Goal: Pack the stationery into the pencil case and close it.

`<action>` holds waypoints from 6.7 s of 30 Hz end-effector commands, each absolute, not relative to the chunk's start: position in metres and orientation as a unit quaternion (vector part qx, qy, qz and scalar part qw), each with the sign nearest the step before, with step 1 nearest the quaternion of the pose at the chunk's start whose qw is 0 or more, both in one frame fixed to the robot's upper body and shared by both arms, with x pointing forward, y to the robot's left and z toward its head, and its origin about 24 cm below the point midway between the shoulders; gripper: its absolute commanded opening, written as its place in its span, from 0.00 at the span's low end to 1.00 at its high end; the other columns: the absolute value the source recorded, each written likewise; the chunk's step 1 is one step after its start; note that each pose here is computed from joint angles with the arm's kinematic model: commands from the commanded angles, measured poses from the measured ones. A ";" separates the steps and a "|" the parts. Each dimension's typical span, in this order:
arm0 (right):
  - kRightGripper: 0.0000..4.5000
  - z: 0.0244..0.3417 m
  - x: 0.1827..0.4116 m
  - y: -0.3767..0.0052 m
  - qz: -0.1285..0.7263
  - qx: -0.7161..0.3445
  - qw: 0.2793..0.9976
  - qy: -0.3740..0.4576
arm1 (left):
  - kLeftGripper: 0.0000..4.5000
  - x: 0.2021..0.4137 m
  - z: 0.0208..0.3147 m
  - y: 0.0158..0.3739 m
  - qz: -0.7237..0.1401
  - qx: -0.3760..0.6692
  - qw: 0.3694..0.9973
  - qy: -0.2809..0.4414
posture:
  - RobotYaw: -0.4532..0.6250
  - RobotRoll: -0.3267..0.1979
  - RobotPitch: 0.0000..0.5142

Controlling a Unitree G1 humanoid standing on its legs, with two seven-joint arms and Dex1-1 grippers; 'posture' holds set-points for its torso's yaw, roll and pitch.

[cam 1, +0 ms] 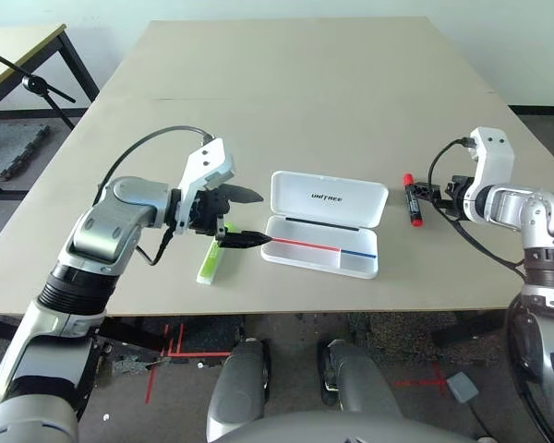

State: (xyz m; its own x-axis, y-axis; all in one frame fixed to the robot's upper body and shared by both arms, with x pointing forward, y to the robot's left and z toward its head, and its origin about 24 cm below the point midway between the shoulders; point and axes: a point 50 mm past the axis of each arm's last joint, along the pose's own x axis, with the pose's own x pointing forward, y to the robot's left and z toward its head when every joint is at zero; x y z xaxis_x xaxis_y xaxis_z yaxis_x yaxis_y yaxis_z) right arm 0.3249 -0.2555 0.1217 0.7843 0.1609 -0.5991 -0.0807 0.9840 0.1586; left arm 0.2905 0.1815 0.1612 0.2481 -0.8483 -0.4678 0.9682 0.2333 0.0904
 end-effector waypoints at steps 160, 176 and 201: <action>1.00 0.186 0.268 -0.298 0.545 -0.182 0.811 0.113 | 0.24 0.241 0.121 0.213 -0.368 0.186 0.832 0.371 | 0.66 0.62 0.20; 1.00 0.186 0.267 -0.301 0.539 -0.184 0.814 0.118 | 0.24 0.269 0.143 0.176 -0.587 0.302 0.709 0.250 | 0.63 0.62 0.19; 1.00 0.185 0.258 -0.297 0.521 -0.179 0.827 0.108 | 0.24 0.299 0.132 0.119 -0.671 0.348 0.615 0.226 | 0.57 0.62 0.18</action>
